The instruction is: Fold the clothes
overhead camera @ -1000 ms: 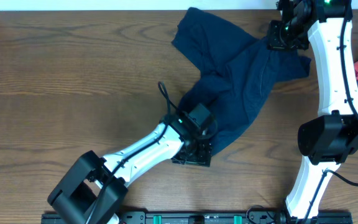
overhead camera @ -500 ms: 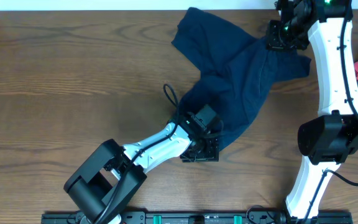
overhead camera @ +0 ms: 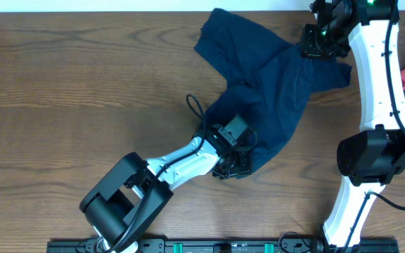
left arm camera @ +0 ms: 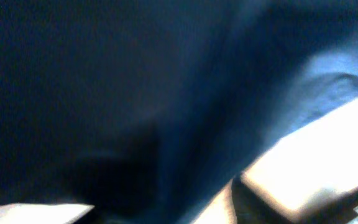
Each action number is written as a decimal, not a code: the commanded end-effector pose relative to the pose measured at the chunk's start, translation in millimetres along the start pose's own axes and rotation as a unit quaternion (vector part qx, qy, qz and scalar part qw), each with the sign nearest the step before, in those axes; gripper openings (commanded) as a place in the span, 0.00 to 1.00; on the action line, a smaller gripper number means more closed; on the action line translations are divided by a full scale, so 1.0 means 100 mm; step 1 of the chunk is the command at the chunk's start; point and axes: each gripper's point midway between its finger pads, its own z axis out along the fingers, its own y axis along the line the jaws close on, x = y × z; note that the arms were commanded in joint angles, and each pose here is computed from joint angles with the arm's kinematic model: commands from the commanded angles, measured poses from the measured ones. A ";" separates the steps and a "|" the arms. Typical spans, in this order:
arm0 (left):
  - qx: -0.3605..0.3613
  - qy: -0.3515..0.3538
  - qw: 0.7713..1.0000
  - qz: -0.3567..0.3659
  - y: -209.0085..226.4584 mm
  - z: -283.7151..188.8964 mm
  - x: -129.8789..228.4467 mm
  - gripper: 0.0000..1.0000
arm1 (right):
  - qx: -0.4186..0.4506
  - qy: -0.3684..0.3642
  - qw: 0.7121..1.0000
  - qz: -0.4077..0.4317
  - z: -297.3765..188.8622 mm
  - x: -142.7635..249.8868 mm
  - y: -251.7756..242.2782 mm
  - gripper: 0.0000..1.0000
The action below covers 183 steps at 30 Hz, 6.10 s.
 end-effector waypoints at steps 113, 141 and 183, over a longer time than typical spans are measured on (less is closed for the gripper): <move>-0.060 -0.605 0.794 0.005 0.60 -5.71 -1.21 0.06 | 0.010 -0.331 0.935 -0.126 -1.78 -0.83 0.79 0.01; -0.023 -0.710 0.702 0.051 0.34 -6.44 0.28 0.06 | -0.022 -0.426 0.901 -0.078 -3.48 0.45 0.95 0.01; -0.097 -0.239 0.966 -0.017 0.68 -2.75 -2.42 0.06 | 0.093 -0.022 0.995 0.039 0.32 -0.42 -0.26 0.01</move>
